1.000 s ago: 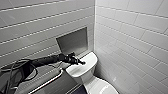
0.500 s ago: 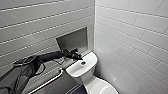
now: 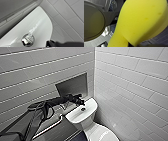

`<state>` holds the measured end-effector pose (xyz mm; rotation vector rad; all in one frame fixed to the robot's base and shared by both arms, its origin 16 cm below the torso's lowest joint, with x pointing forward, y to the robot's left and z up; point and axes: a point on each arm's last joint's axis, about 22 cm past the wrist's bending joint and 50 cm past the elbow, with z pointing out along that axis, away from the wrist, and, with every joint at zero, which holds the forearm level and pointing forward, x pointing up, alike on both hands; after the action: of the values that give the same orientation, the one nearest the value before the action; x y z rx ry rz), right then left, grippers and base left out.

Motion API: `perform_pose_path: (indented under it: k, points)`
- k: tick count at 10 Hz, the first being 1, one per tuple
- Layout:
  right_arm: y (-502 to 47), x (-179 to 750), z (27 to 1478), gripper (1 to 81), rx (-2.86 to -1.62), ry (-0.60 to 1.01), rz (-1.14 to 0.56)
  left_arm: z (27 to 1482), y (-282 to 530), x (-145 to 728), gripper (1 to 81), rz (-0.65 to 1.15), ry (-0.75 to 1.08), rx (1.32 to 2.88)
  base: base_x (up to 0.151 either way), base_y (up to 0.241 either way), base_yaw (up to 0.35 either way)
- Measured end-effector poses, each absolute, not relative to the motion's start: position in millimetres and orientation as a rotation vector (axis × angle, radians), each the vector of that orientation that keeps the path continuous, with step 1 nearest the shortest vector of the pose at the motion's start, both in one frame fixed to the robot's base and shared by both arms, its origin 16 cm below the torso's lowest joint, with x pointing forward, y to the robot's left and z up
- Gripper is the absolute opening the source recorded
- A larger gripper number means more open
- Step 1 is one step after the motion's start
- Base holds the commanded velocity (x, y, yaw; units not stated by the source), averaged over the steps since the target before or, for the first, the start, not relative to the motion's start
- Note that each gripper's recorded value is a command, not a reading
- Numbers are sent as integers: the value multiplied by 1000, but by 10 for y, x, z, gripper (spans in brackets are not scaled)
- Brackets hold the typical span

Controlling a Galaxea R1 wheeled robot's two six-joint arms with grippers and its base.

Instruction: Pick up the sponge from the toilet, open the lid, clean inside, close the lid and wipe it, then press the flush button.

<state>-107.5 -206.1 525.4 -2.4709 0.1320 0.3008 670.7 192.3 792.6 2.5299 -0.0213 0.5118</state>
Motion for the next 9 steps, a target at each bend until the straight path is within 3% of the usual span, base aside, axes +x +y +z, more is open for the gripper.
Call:
perform_pose_path:
  k: [9]
  points:
    - [-2041,-1164,5246,10,-2462,153,356,7358,2051,6826,10,467,3,2646,0,0,0]
